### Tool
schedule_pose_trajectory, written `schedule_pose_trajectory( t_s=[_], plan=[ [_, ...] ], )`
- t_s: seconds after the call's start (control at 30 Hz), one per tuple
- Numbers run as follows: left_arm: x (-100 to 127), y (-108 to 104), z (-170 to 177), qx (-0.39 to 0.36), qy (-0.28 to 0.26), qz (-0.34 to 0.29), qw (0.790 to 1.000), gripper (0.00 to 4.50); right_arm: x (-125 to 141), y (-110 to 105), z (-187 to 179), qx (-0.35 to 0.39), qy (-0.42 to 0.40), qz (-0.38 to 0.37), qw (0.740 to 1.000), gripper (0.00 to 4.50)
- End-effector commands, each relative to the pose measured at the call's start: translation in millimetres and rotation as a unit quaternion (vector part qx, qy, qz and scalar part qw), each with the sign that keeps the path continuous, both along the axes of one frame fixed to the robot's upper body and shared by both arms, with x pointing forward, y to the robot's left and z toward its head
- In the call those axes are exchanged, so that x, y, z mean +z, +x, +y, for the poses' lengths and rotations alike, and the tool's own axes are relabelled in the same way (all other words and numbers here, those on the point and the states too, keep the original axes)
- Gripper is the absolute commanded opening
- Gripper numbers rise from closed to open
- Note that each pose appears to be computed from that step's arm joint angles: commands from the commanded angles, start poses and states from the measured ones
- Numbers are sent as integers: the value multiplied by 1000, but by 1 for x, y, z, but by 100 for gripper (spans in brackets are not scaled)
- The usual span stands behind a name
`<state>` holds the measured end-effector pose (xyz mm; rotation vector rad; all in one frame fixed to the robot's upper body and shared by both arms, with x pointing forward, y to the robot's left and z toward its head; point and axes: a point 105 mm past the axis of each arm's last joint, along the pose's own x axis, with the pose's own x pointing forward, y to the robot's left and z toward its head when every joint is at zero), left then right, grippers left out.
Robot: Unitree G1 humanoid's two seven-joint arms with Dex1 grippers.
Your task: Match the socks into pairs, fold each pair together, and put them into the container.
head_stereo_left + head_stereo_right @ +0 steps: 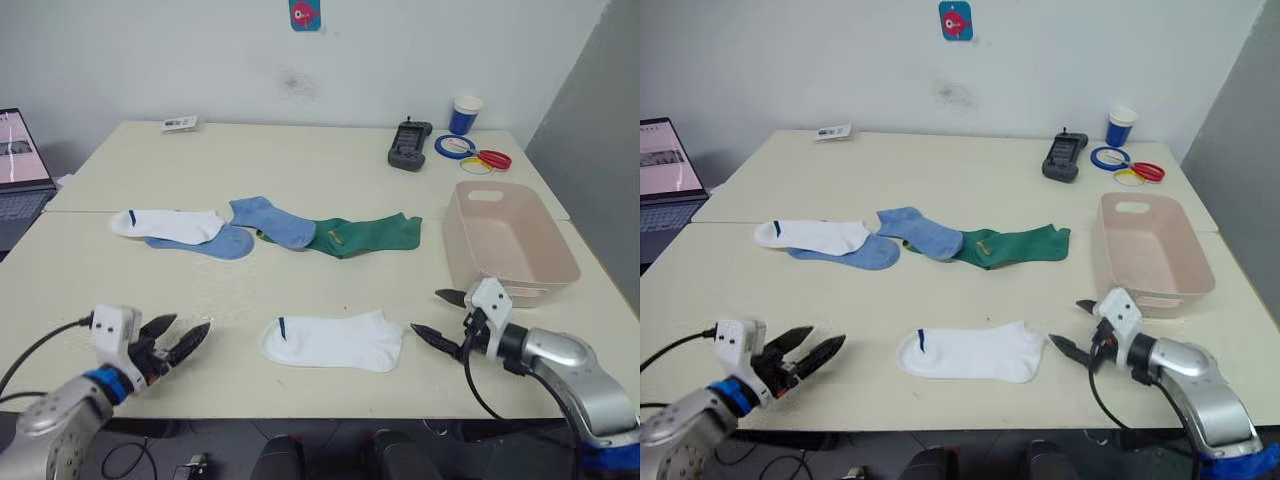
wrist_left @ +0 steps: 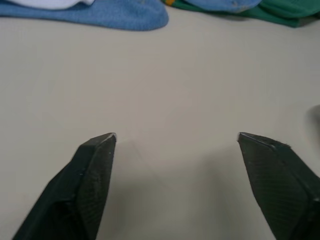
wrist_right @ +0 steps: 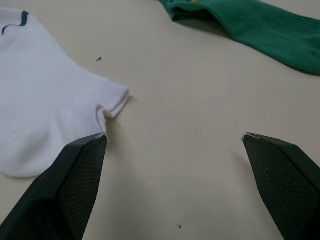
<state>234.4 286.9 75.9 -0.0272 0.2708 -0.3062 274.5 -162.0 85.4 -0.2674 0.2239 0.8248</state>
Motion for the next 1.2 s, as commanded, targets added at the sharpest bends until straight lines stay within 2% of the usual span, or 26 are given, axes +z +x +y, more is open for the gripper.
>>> schedule_pose_trajectory(
  t_s=[0.03,0.47,0.63,0.77,0.9,1.07,1.2],
  plan=[
    [10,1,5,14,28,-33,999,448,12,1,4,8,4,-28,1000,450],
    [11,5,-2,2,29,-43,999,448,17,7,8,22,2,-40,999,450],
    [12,6,0,16,32,-59,998,448,40,19,52,97,4,-75,992,450],
    [11,4,-2,35,30,-66,997,448,80,31,109,163,45,-112,979,450],
    [11,-4,-4,63,30,-75,995,448,102,36,142,200,61,-133,969,450],
    [15,-6,-7,81,33,-84,993,448,102,38,148,210,60,-134,966,450],
    [29,21,-8,70,57,-100,991,448,98,36,144,207,56,-130,968,450]
  ],
)
